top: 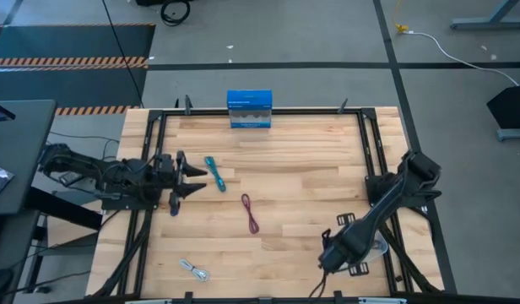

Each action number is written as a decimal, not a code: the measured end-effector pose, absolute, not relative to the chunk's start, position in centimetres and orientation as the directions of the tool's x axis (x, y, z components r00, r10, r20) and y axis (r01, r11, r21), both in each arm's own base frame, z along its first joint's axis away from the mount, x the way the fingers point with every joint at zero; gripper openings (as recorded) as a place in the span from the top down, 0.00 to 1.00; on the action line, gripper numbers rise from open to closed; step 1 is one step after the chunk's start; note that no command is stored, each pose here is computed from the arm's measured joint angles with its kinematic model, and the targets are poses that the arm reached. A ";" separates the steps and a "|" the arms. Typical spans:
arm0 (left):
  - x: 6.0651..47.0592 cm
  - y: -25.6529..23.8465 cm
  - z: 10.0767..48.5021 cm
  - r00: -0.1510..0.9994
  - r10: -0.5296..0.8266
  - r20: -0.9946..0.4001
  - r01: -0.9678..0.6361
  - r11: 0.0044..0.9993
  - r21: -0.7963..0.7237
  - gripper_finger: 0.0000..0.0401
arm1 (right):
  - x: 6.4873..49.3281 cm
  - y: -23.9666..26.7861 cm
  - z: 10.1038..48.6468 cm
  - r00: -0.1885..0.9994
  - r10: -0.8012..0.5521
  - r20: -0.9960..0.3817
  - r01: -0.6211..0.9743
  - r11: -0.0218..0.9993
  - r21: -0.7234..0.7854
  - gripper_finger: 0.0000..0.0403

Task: Pick and place USB-C Cables
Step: Put the right dark blue charger cable into the transparent bin, then put the dark blue charger cable into the transparent bin

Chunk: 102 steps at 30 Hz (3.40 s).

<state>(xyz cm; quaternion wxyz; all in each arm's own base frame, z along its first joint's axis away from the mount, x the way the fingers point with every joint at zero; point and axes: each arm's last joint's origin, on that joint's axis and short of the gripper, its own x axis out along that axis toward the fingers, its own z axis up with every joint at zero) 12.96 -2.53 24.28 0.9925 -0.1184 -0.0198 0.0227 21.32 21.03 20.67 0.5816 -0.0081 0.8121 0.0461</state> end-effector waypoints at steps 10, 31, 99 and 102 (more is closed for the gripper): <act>12.8 -3.4 24.3 0.999 -0.015 0.033 0.022 0.974 -0.227 0.50 | 21.2 22.6 18.1 -0.274 -0.037 -0.961 -0.032 0.999 -0.029 0.76; 12.4 -4.4 23.4 0.994 -0.098 -0.051 0.083 0.966 -0.244 0.50 | 21.0 22.4 19.0 -0.142 -0.130 -0.981 -0.005 0.991 -0.131 0.57; 17.8 -2.9 12.3 -0.173 0.292 -0.941 -0.848 0.442 0.293 0.69 | 30.3 20.1 25.9 0.400 -0.069 -0.914 -0.100 0.988 -0.118 0.58; 17.9 -3.0 12.4 -0.154 0.286 -0.946 -0.840 0.466 0.278 0.79 | 30.4 20.1 25.9 0.400 -0.070 -0.914 -0.100 0.988 -0.119 0.58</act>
